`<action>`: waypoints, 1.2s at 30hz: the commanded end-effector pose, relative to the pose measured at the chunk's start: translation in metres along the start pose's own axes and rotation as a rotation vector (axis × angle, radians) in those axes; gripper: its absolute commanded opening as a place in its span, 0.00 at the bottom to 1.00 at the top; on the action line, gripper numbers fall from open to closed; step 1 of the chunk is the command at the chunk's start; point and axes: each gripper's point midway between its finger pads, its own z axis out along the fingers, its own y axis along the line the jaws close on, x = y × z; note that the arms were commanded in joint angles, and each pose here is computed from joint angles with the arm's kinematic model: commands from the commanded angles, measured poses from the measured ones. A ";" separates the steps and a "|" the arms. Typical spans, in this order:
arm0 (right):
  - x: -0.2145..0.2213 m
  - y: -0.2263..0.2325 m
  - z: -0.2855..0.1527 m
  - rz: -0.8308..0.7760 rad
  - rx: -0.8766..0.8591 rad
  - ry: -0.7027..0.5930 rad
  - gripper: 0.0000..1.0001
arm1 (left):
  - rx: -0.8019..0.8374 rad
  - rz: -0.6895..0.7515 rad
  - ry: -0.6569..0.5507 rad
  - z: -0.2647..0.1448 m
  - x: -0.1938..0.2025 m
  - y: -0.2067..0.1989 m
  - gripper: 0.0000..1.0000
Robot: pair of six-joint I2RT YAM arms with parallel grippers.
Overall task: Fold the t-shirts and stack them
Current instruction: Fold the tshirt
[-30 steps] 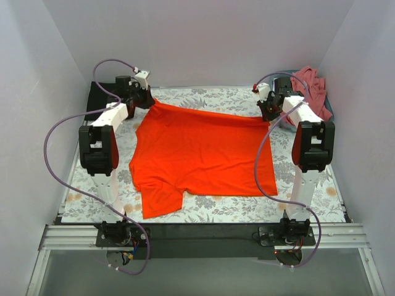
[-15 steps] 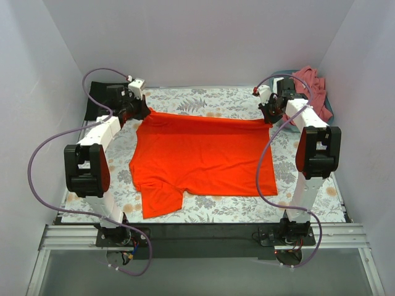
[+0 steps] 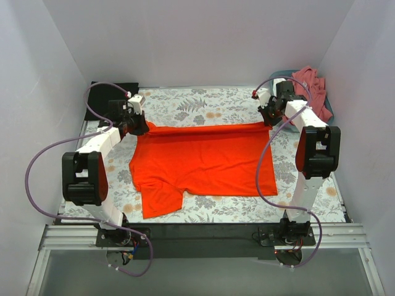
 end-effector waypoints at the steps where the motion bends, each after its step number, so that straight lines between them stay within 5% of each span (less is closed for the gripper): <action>1: 0.010 -0.004 -0.014 -0.026 0.033 0.020 0.01 | -0.060 0.005 -0.017 -0.020 -0.002 0.005 0.00; 16: 0.037 0.013 -0.006 -0.055 -0.011 0.076 0.01 | -0.076 -0.019 0.151 -0.022 0.073 0.005 0.00; 18: 0.043 0.014 -0.005 -0.060 -0.012 0.095 0.13 | -0.068 -0.016 0.181 -0.019 0.079 0.006 0.00; 20: 0.047 0.013 -0.007 -0.082 -0.007 0.108 0.39 | -0.004 -0.011 0.226 -0.023 0.083 -0.005 0.24; 25: 0.025 0.017 -0.038 -0.103 -0.007 0.017 0.67 | 0.056 0.010 0.148 -0.051 0.055 -0.005 0.40; 36: 0.024 0.019 -0.012 -0.029 -0.098 0.077 0.49 | 0.143 -0.035 0.156 -0.011 0.008 0.006 0.47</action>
